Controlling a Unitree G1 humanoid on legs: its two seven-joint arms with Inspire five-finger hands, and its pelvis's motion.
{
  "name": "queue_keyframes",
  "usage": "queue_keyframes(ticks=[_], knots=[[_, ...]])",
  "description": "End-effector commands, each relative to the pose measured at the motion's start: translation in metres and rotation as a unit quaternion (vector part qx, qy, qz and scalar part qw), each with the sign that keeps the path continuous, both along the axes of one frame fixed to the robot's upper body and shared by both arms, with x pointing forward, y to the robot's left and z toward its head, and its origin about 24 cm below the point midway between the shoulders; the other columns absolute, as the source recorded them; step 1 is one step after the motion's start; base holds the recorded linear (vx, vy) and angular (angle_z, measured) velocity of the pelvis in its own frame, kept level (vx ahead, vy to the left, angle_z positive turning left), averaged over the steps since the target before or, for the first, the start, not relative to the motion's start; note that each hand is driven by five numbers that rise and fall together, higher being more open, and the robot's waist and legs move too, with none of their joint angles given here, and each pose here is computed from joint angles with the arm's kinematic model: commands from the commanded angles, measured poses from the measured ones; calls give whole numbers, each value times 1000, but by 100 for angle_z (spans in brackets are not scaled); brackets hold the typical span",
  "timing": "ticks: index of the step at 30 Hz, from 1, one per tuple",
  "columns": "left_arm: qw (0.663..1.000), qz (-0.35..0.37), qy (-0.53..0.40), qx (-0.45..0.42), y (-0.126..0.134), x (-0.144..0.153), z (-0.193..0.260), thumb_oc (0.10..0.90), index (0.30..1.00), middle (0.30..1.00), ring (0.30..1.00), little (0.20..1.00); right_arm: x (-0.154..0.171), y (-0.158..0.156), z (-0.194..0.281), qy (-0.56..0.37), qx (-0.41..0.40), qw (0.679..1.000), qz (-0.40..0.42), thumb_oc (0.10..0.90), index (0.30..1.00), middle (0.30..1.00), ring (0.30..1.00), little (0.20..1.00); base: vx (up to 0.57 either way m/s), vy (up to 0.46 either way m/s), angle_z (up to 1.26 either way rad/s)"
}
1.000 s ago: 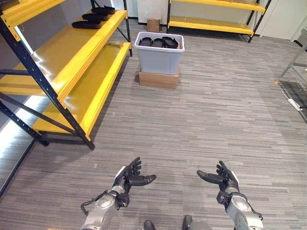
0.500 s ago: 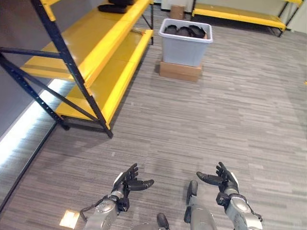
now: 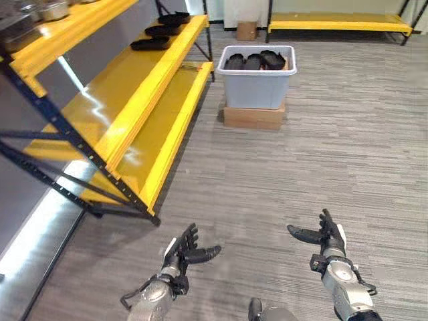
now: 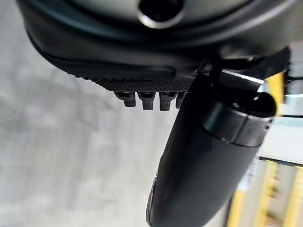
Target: Move parts from the plastic box to the shelf.
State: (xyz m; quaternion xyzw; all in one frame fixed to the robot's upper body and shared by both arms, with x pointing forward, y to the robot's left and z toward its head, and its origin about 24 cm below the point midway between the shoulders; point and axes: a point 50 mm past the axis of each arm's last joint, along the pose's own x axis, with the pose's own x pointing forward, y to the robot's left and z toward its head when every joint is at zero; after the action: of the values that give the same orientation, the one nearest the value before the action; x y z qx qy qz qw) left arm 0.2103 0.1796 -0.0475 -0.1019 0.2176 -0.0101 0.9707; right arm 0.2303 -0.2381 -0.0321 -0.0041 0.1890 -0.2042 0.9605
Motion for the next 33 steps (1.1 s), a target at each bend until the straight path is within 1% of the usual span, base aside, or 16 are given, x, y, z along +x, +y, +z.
queue_keyframes(ticks=[1, 3, 6, 8, 13, 17, 20, 21, 25, 27, 29, 31, 33], knots=[[994, 10, -108, -15, -4, 28, 37, 900, 1000, 1000, 1000, 1000, 25, -5, 48, -133, -7, 991, -14, 900, 1000, 1000, 1000, 1000, 299, -296, -36], [992, -2, -129, -10, -11, 35, 45, 900, 1000, 1000, 1000, 1000, 22, -5, 43, -123, 9, 992, -35, 900, 1000, 1000, 1000, 1000, 303, -296, -8], [990, -8, -140, 5, -13, 39, 49, 900, 1000, 1000, 1000, 1000, 19, -3, 39, -114, 11, 993, -41, 900, 1000, 1000, 1000, 1000, 201, -174, 1], [987, -17, -162, 18, -21, 46, 56, 900, 1000, 1000, 1000, 1000, 19, -1, 35, -105, 20, 993, -50, 900, 1000, 1000, 1000, 1000, 199, -44, -26], [980, -30, -192, 34, -27, 53, 69, 900, 1000, 1000, 1000, 1000, 21, 9, 36, -100, 15, 994, -31, 900, 1000, 1000, 1000, 1000, 121, 132, -43], [978, -20, -206, 30, -25, 57, 76, 900, 1000, 1000, 1000, 1000, 19, 22, 33, -92, 12, 996, -8, 900, 1000, 1000, 1000, 1000, 176, 132, -41], [979, -4, -201, 38, -19, 53, 74, 900, 1000, 1000, 1000, 1000, 14, 31, 29, -84, 17, 996, 18, 900, 1000, 1000, 1000, 1000, 354, 114, -74], [982, 2, -184, 48, -12, 48, 67, 900, 1000, 1000, 1000, 1000, 11, 37, 27, -78, 20, 995, 52, 900, 1000, 1000, 1000, 1000, 383, 127, -119], [983, 21, -168, 71, 0, 41, 57, 900, 1000, 1000, 1000, 1000, 10, 38, 28, -75, 18, 992, 100, 900, 1000, 1000, 1000, 1000, 316, 179, -105], [985, 44, -154, 71, 8, 39, 52, 900, 1000, 1000, 1000, 1000, 8, 38, 27, -70, 22, 990, 117, 900, 1000, 1000, 1000, 1000, 327, 230, -27], [983, 65, -147, 91, 19, 35, 49, 900, 1000, 1000, 1000, 1000, 6, 40, 25, -67, 25, 989, 132, 900, 1000, 1000, 1000, 1000, 314, 249, -25], [980, 69, -156, 103, 24, 34, 50, 900, 1000, 1000, 1000, 1000, 4, 42, 24, -63, 30, 988, 140, 900, 1000, 1000, 1000, 1000, 284, 251, -81], [975, 58, -170, 128, 27, 32, 53, 900, 1000, 1000, 1000, 1000, 3, 44, 21, -61, 35, 988, 135, 900, 1000, 1000, 1000, 1000, 295, 264, -18]])
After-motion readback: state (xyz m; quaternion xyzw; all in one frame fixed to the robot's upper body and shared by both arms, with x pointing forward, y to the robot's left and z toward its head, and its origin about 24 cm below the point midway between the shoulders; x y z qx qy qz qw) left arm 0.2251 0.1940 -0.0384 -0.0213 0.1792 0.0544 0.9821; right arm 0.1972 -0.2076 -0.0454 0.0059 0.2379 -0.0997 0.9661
